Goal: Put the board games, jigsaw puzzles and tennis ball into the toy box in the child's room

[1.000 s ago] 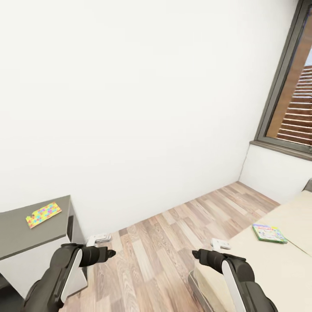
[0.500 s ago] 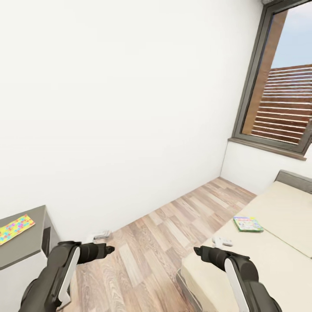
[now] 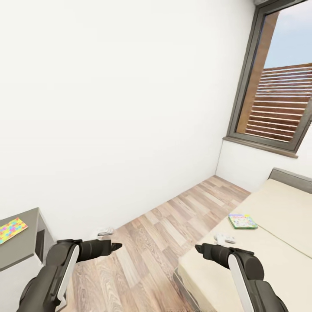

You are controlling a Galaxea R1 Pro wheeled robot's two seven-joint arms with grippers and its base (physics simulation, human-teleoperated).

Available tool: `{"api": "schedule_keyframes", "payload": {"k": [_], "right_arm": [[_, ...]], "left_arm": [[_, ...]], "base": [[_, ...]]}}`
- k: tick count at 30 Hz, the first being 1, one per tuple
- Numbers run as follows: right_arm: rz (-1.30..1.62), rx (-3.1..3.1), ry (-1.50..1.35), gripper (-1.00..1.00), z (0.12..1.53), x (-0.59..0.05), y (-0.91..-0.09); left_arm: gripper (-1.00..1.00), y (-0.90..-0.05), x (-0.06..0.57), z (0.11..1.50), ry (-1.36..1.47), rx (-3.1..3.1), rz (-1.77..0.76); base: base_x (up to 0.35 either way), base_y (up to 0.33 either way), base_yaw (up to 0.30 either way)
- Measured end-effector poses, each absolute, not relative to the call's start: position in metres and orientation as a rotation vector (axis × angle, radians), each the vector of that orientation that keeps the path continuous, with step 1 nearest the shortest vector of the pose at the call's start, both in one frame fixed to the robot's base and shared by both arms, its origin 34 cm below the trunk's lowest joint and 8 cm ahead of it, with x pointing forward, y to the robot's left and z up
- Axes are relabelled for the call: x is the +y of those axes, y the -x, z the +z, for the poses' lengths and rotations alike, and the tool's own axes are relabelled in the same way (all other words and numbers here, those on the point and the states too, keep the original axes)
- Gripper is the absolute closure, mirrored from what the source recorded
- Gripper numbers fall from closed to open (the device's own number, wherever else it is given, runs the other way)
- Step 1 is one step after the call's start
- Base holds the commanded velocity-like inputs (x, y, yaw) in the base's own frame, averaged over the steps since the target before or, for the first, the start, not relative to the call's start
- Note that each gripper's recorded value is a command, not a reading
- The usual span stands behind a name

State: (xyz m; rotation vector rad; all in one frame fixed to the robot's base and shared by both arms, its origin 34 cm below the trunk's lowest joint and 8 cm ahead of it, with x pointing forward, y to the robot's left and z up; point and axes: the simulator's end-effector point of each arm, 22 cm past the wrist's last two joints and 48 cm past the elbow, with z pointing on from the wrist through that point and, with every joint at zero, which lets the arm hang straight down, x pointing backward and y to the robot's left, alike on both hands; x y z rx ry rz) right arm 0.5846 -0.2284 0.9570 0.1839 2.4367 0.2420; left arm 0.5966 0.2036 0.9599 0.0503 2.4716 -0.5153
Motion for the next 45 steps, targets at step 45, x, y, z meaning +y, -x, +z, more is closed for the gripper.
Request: {"api": "schedule_keyframes", "payload": {"k": [45], "right_arm": [[0.238,2.482,-0.202,-1.00,0.934,-0.229,-0.582]], "left_arm": [[-1.00,-0.596,0.235,0.943,-0.040,2.510,-0.465]], "base": [[0.070,0.050,-0.243]]}}
